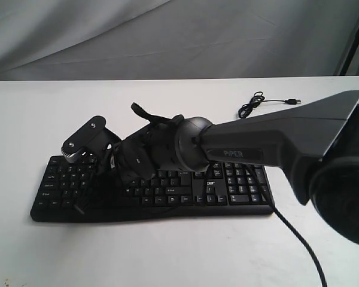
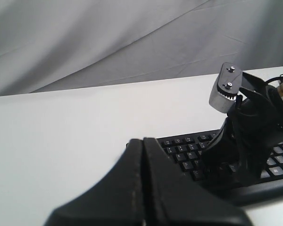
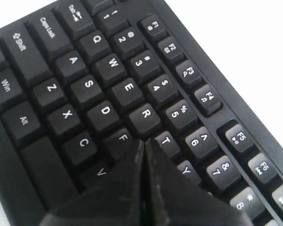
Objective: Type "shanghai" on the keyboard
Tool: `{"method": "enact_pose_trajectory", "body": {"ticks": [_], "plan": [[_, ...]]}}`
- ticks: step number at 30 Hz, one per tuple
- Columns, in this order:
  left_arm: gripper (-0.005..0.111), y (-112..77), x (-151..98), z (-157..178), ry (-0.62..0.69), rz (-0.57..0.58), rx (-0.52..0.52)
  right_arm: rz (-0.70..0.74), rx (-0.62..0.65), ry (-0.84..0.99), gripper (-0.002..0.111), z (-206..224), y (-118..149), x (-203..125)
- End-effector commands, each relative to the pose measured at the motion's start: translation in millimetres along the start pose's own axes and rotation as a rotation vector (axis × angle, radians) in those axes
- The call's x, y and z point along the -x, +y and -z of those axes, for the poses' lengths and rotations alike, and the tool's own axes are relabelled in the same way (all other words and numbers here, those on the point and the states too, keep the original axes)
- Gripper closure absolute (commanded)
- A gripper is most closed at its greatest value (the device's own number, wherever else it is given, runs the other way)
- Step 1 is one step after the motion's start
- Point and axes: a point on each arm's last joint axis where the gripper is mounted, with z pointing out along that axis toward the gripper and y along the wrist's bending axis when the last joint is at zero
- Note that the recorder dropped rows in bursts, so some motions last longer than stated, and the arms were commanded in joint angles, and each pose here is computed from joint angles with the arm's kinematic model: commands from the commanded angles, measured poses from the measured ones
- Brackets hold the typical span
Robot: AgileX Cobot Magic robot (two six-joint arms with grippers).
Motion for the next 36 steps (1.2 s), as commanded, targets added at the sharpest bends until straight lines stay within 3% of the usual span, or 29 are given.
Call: {"method": "enact_pose_trajectory", "body": {"ticks": [1, 9, 15, 36], "plan": [[0.107, -0.2, -1, 0, -0.004, 0.001, -0.004, 0.011, 0.007, 0.004, 0.108, -1, 2, 0], [0.107, -0.2, -1, 0, -0.004, 0.001, -0.004, 0.016, -0.001, -0.046, 0.108, 26, -1, 18], [0.107, -0.2, -1, 0, -0.004, 0.001, -0.004, 0.006, -0.013, -0.035, 0.108, 38, -9, 12], [0.107, -0.2, -1, 0, -0.004, 0.001, -0.004, 0.000, -0.003, 0.026, 0.108, 12, -6, -10]]}}
